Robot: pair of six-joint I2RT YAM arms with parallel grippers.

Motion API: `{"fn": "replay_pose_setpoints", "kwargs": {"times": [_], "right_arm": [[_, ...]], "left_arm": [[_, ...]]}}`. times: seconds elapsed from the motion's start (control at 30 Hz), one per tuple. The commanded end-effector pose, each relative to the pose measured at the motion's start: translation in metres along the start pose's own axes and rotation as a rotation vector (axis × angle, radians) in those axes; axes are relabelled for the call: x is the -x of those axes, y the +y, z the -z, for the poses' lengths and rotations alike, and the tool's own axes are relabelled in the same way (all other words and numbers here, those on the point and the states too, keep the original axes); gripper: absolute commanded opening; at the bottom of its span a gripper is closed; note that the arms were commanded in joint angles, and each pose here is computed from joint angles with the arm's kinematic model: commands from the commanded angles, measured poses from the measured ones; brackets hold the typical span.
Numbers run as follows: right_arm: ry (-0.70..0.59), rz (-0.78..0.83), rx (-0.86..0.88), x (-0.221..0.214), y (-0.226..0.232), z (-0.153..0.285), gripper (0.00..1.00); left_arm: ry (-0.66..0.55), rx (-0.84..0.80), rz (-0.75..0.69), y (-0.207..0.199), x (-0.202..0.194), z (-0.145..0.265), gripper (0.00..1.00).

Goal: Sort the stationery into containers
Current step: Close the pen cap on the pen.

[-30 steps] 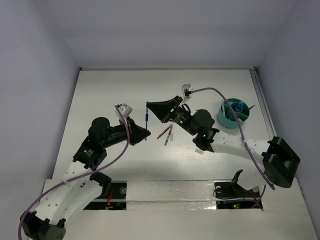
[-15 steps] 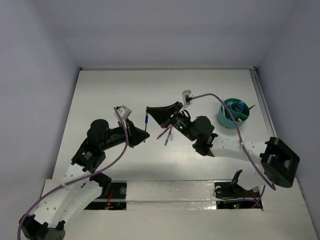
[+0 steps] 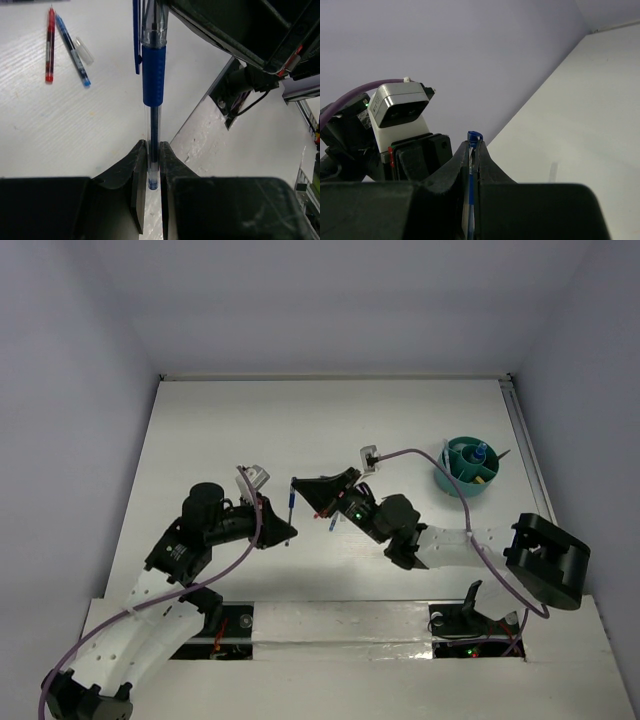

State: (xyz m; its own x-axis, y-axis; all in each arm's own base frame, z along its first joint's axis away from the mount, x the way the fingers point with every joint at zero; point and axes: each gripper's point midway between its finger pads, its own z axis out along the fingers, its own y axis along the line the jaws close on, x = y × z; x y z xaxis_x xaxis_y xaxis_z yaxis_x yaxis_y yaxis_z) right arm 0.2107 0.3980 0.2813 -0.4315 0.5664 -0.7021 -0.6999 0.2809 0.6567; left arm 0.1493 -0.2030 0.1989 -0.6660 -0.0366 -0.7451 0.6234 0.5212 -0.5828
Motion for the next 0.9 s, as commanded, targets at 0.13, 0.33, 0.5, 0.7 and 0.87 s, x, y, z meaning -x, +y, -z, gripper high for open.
{"fn": "replay_pose_setpoints", "kwargs": {"times": [0.13, 0.33, 0.5, 0.7, 0.87], "right_arm": [[0.45, -0.094, 0.015, -0.133, 0.005, 0.072, 0.0], [0.39, -0.086, 0.004, -0.114, 0.012, 0.071, 0.0], [0.337, 0.019, -0.002, -0.064, 0.029, 0.059, 0.29], [0.273, 0.131, 0.01, 0.004, 0.047, 0.067, 0.64], [0.267, 0.222, -0.008, 0.034, 0.05, 0.057, 0.71]], "left_arm": [[-0.299, 0.033, -0.147, -0.007, 0.078, 0.01, 0.0], [-0.289, 0.031, -0.144, -0.006, 0.076, 0.007, 0.0], [-0.271, 0.02, -0.14, -0.006, 0.073, 0.005, 0.0], [-0.266, 0.013, -0.14, -0.007, 0.072, 0.004, 0.0], [-0.255, -0.003, -0.139, -0.008, 0.07, 0.003, 0.0]]}}
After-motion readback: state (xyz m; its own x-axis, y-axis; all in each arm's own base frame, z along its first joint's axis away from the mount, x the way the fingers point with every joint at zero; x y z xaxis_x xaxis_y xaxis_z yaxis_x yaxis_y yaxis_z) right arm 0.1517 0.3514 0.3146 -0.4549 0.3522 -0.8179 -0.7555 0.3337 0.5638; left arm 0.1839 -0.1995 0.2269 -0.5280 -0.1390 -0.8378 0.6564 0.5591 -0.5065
